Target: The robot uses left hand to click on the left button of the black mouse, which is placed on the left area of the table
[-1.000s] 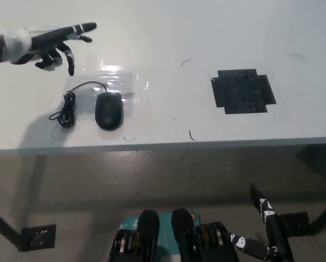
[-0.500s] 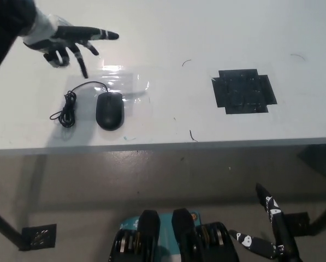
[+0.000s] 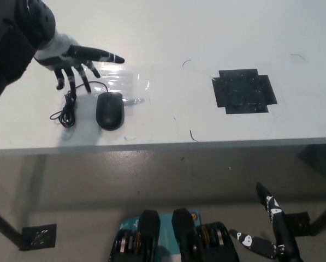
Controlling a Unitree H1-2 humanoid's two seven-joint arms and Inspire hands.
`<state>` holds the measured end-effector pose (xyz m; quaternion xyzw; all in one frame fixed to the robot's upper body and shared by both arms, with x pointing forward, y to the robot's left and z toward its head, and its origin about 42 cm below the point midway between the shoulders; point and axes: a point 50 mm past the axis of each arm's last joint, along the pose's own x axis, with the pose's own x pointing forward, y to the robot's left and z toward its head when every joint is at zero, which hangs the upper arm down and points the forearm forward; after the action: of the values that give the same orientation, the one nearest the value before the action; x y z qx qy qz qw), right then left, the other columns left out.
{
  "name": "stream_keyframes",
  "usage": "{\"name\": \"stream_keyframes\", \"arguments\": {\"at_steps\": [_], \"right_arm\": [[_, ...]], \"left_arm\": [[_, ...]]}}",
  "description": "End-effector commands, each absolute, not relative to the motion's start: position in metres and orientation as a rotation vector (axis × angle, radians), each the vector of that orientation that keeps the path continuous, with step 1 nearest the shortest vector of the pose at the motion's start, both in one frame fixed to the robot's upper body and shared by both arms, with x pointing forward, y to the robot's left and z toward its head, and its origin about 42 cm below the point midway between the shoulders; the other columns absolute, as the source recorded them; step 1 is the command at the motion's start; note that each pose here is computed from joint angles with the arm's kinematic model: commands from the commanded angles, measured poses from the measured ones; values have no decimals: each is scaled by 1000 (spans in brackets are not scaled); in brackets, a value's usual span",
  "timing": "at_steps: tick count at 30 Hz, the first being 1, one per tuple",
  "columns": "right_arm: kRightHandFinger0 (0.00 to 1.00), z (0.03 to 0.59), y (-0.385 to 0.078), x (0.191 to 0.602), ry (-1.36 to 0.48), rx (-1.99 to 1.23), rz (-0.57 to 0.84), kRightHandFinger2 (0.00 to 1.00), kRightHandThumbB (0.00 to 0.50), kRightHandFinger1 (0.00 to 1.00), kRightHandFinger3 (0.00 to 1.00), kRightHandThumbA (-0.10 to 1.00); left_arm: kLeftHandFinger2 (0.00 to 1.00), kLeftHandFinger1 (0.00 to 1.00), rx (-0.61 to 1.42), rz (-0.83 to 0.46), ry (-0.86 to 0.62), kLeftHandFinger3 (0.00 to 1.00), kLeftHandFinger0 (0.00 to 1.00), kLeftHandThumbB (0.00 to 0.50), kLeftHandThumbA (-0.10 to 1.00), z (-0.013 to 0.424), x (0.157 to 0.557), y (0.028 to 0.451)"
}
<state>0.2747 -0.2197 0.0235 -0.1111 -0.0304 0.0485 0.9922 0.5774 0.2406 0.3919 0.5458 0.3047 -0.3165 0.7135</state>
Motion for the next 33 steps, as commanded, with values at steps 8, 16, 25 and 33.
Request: {"name": "stream_keyframes", "arguments": {"at_steps": [8, 16, 25, 33], "right_arm": [[1000, 40, -226, 281, -157, -221, 80, 1000, 432, 1000, 1000, 1000], [1000, 38, -224, 280, -152, -220, 81, 1000, 426, 1000, 1000, 1000], [1000, 40, -224, 283, -160, -224, 88, 1000, 426, 1000, 1000, 1000], [1000, 40, -225, 283, -161, -229, 84, 1000, 439, 1000, 1000, 1000]], "left_arm": [[463, 54, 1197, -668, 698, 1000, 0, 500, 1000, 401, 581, 245], [675, 273, 1228, -675, 697, 1000, 37, 500, 1000, 392, 580, 234], [776, 347, 1291, -673, 669, 1000, 18, 500, 1000, 393, 582, 226], [741, 306, 1237, -666, 698, 1000, 10, 500, 1000, 387, 583, 230]]}}
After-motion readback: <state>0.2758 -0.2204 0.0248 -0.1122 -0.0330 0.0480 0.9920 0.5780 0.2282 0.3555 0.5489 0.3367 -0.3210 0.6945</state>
